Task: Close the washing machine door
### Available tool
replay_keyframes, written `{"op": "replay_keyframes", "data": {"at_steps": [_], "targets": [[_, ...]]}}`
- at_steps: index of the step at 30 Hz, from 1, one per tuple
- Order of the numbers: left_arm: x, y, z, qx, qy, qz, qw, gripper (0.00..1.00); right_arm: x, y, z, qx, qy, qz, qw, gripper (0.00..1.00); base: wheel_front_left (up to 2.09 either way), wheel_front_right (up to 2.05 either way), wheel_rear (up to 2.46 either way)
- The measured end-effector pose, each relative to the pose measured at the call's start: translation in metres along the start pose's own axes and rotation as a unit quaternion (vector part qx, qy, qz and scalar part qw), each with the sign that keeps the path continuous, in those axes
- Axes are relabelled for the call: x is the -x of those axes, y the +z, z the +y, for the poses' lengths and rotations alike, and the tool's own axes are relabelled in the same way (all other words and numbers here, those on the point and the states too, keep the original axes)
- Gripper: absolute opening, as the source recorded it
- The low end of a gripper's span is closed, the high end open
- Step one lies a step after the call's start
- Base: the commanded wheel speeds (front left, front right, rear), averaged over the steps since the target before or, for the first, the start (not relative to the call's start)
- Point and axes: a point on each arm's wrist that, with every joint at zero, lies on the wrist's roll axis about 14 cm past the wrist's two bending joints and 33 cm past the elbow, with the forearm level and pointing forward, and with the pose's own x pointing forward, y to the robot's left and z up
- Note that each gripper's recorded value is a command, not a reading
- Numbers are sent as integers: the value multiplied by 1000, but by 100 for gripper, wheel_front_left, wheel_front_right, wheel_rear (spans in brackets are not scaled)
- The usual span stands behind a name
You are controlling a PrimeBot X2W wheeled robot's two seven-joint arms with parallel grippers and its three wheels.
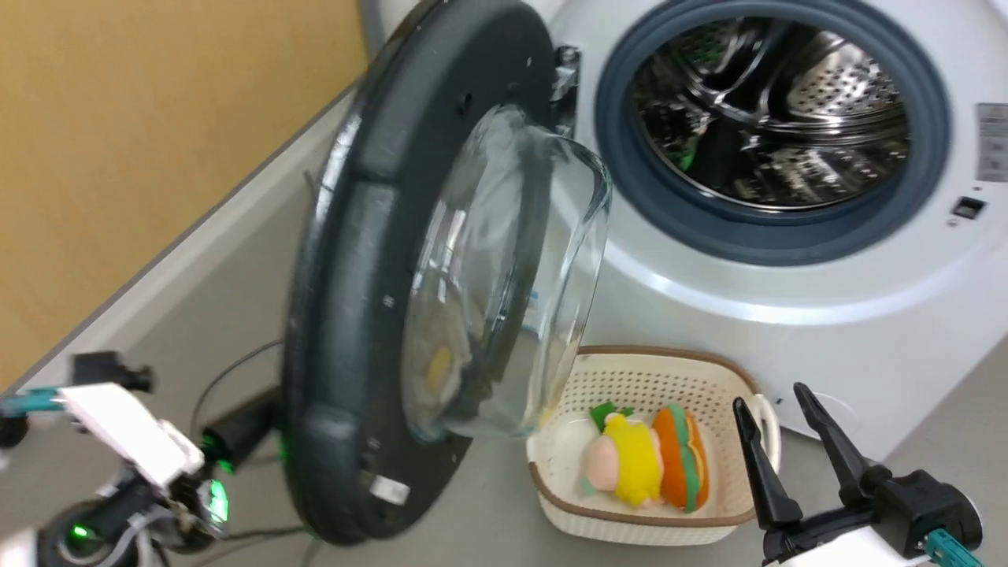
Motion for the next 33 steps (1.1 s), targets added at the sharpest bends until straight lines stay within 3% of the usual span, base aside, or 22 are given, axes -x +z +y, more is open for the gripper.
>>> {"op": "replay_keyframes", "data": {"at_steps": [8,16,25,33], "targets": [[-31,-66,-26,-3,-59,101,993,0,23,8,-27,12,-53,-6,998,100,0,0,0],[-68,-134,-54,23,-117,198,973,0,48,8,-58,18,-108,-1,994,100,0,0,0],[-112,-196,-53,87,-122,250,957,0,82,6,-92,27,-174,10,984,100,0,0,0],[-156,-241,-66,111,-136,278,944,0,118,8,-121,39,-239,18,970,100,0,0,0]]}}
